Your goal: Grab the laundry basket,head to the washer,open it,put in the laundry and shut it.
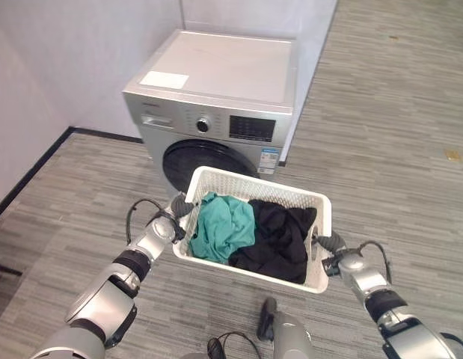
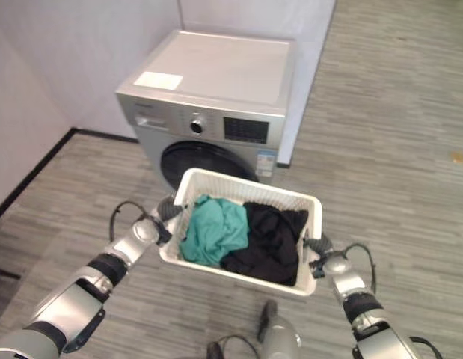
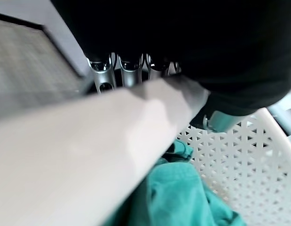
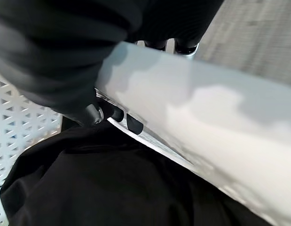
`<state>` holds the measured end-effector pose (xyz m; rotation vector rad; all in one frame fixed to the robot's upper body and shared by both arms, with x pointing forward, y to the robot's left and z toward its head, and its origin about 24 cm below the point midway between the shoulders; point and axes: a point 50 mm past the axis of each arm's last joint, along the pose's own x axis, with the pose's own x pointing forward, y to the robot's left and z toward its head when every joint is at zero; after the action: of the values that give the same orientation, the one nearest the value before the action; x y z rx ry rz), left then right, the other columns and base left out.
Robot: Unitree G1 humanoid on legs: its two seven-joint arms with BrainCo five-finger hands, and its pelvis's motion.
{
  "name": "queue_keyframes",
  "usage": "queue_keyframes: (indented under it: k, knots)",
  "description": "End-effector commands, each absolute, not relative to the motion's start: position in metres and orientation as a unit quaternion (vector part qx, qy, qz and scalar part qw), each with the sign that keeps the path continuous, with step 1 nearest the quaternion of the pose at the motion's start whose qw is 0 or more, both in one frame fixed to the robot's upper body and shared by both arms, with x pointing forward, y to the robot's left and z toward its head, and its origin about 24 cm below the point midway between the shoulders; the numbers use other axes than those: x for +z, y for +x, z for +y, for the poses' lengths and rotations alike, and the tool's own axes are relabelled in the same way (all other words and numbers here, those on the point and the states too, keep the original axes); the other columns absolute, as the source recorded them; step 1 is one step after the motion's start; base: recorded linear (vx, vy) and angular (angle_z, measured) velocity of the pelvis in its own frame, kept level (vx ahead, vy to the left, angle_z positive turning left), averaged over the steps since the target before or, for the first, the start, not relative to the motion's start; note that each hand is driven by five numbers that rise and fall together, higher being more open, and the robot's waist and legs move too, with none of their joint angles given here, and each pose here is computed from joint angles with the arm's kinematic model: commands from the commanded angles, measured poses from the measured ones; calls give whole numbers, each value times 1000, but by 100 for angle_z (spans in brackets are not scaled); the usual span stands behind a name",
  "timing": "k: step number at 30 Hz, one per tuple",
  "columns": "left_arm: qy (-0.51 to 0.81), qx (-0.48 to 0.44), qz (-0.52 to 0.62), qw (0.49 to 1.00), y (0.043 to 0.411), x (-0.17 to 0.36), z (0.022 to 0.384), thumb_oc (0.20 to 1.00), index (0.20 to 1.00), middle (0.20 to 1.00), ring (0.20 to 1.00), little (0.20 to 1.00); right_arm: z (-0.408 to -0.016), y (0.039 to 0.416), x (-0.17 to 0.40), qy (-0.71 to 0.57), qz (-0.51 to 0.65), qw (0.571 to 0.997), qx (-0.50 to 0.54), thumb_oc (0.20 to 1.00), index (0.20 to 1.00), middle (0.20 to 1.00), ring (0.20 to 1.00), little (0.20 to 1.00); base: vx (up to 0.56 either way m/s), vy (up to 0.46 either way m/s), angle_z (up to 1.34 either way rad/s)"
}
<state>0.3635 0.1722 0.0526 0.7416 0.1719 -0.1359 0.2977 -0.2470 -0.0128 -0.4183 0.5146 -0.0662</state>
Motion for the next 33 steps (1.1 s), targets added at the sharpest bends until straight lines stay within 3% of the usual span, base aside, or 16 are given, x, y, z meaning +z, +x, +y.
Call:
queue_keyframes:
  k: [1, 3, 7, 15, 33]
  knots:
    - [326, -29, -2, 945, 387, 104, 164, 200, 200, 200, 200, 200, -239, 325, 45, -188, 109, 976, -7, 200, 200, 200, 200, 200, 212, -68, 45]
    - [313, -36, -13, 949, 386, 105, 156, 200, 200, 200, 200, 200, -266, 306, 41, -192, 116, 974, -44, 200, 200, 200, 200, 200, 278, -186, 53]
    - [289, -39, -19, 956, 385, 104, 147, 200, 200, 200, 200, 200, -278, 285, 21, -183, 148, 970, -67, 200, 200, 200, 200, 200, 136, -114, -1]
    - [282, -17, -37, 958, 381, 112, 164, 200, 200, 200, 200, 200, -274, 259, -15, -147, 207, 965, -58, 200, 200, 200, 200, 200, 155, 211, -59]
    - [356, 34, -134, 924, 341, 156, 228, 200, 200, 200, 200, 200, -290, 234, 65, -186, 53, 981, -27, 200, 200, 200, 200, 200, 48, 111, -22]
